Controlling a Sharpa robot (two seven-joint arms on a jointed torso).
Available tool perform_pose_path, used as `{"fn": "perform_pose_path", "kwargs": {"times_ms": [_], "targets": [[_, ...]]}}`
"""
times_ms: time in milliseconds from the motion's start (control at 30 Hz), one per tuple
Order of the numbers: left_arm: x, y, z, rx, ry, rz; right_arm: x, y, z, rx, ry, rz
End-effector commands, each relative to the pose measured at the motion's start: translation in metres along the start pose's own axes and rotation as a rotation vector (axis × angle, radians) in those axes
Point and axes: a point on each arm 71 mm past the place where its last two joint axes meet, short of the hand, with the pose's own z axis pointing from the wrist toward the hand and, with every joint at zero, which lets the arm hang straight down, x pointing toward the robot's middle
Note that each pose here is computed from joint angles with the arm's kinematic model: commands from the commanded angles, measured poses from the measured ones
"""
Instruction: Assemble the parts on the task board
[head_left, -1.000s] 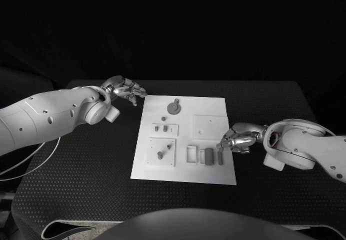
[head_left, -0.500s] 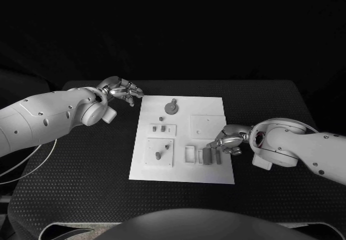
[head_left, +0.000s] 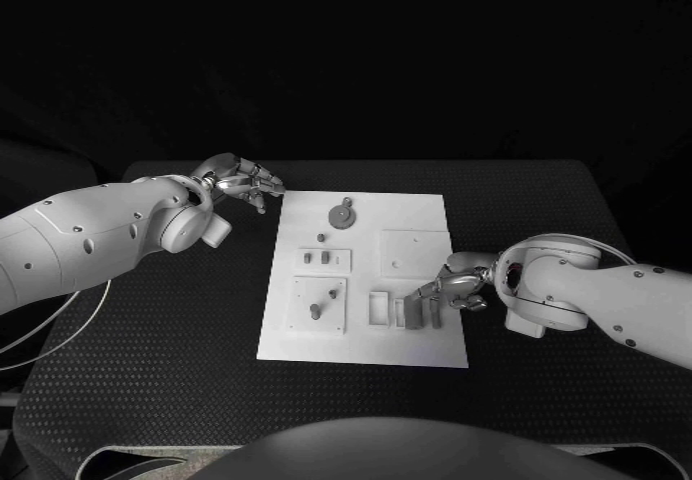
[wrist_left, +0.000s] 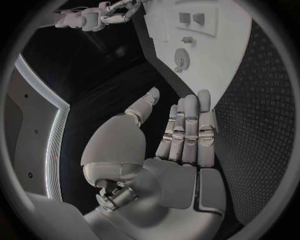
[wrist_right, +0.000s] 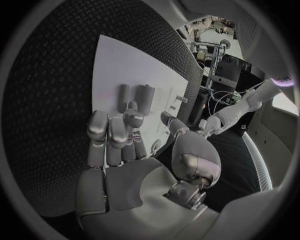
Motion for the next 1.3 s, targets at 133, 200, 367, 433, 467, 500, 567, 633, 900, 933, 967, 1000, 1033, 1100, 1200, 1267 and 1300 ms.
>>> {"fn": "perform_pose_path", "kwargs": {"times_ms": [133,200,367,433,467,500,567,633,900,933,967,1000,1033,1100,1200,1267,1300], "targets": [[0.0012,-0.0012,0.0002,0.006,0.009,-0.002,0.003,0.002,0.005,0.024,0.01,-0.079],[0.001,-0.001,0.0001,0.005,0.009,-0.002,0.003,0.004,0.006,0.022,0.01,-0.082],[0.0014,-0.001,0.0001,0.005,0.01,-0.002,0.005,0.009,0.011,0.017,0.012,-0.089],[0.0014,-0.001,0.0001,0.005,0.011,-0.002,0.005,0.01,0.013,0.016,0.013,-0.091],[0.0015,-0.001,0.0001,0.005,0.011,-0.002,0.005,0.011,0.013,0.017,0.014,-0.092],[0.0015,-0.001,0.0001,0.005,0.012,-0.002,0.006,0.011,0.014,0.016,0.016,-0.095],[0.0013,-0.0008,0.0,0.005,0.012,-0.002,0.006,0.013,0.016,0.016,0.015,-0.096],[0.0016,-0.0009,0.0002,0.005,0.013,-0.002,0.006,0.014,0.018,0.012,0.012,-0.095],[0.0012,-0.0006,-0.0001,0.004,0.012,-0.002,0.011,0.017,0.021,0.012,0.039,-0.111],[0.0013,-0.0007,-0.0001,0.004,0.013,-0.002,0.012,0.016,0.021,0.015,0.046,-0.114],[0.0012,-0.0006,-0.0002,0.004,0.014,-0.003,0.013,0.016,0.022,0.019,0.052,-0.117],[0.0011,-0.0005,-0.0003,0.003,0.014,-0.003,0.013,0.016,0.022,0.022,0.056,-0.12],[0.001,-0.0004,-0.0003,0.003,0.014,-0.003,0.014,0.015,0.023,0.028,0.06,-0.122],[0.0009,-0.0003,-0.0003,0.003,0.014,-0.003,0.016,0.013,0.024,0.033,0.064,-0.124],[0.0006,-0.0001,-0.0005,0.002,0.013,-0.003,0.018,0.013,0.026,0.038,0.065,-0.126],[0.0006,-0.0001,-0.0005,0.002,0.014,-0.003,0.019,0.013,0.026,0.034,0.063,-0.135],[0.0006,-0.0001,-0.0005,0.002,0.014,-0.003,0.019,0.014,0.026,0.033,0.059,-0.145]]}}
